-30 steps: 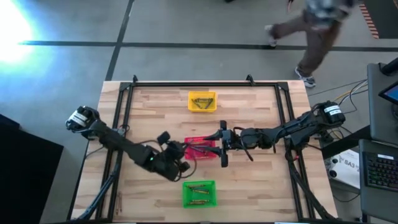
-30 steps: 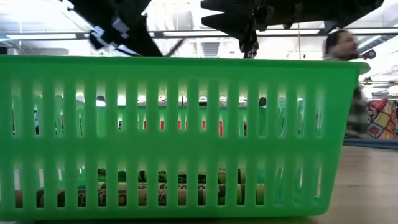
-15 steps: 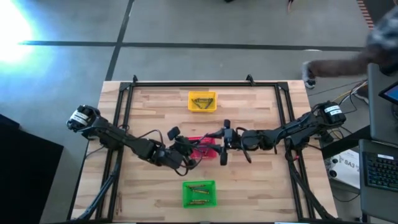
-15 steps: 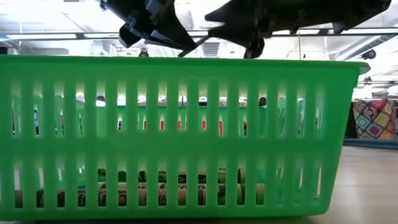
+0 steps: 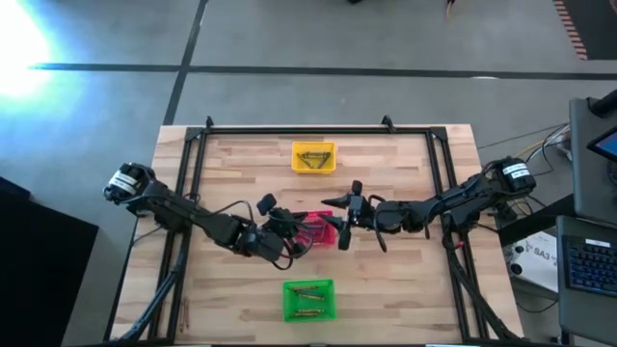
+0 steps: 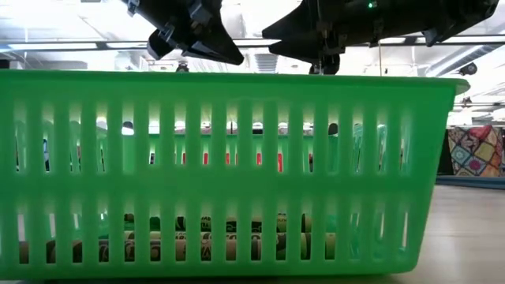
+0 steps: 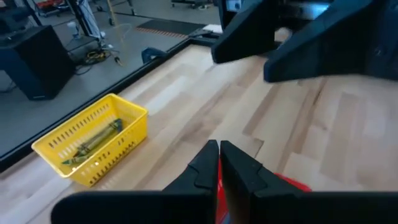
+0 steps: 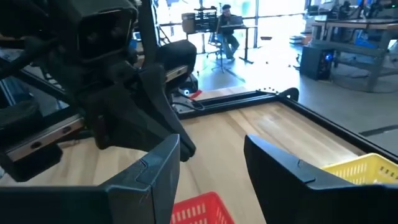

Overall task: Sort crayons
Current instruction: Put the brown crayon into the bottom green bin

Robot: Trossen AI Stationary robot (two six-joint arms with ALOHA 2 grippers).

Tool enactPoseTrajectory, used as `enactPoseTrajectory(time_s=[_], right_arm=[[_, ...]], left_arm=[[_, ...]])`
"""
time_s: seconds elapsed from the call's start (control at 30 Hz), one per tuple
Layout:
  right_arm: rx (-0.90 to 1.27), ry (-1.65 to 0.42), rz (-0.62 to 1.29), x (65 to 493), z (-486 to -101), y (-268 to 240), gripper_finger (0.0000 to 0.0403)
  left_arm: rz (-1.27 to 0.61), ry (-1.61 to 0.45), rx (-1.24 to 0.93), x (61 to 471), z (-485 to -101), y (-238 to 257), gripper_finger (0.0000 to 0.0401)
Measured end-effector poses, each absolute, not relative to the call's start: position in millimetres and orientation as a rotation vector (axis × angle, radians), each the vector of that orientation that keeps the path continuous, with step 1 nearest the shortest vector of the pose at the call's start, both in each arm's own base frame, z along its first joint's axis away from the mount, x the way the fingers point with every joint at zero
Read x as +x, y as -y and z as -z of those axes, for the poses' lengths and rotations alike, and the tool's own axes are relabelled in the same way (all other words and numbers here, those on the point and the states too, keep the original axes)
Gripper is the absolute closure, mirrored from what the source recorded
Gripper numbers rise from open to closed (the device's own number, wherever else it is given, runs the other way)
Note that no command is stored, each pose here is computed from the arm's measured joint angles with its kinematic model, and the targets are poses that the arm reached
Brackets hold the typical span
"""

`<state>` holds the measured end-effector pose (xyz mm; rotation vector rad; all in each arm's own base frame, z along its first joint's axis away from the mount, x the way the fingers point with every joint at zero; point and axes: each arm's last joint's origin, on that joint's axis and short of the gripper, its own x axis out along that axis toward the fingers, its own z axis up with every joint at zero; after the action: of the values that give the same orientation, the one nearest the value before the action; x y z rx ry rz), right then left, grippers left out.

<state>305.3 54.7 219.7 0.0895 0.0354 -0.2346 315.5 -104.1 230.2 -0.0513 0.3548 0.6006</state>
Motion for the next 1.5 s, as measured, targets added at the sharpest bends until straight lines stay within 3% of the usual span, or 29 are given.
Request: enactPoseTrajectory(time_s=[0.23, 0.37, 0.53, 0.8, 1.1, 1.5], right_arm=[[0.068, -0.101, 0.235, 304, -215, -55, 0.0232], [0.066, -0.168, 0.24, 297, -216, -53, 0.0232], [0.076, -0.206, 0.243, 287, -226, -51, 0.0232], [0.094, -0.204, 0.235, 280, -234, -52, 0.0232], [0.039, -0.237, 0.227, 280, -230, -53, 0.0232], [-0.01, -0.261, 0.223, 282, -224, -53, 0.0232]], left_arm=[[-0.533, -0.449, -0.064, 308, -227, 106, 0.04], [-0.488, -0.671, -0.235, 277, -221, 116, 0.04], [-0.581, -0.963, -0.478, 225, -205, 149, 0.0395], [-0.65, -1.258, -0.768, 178, -180, 208, 0.0332], [-0.821, -1.635, -0.886, 165, -150, 232, 0.0246], [-0.8, -1.829, -0.807, 145, -140, 265, 0.0242]])
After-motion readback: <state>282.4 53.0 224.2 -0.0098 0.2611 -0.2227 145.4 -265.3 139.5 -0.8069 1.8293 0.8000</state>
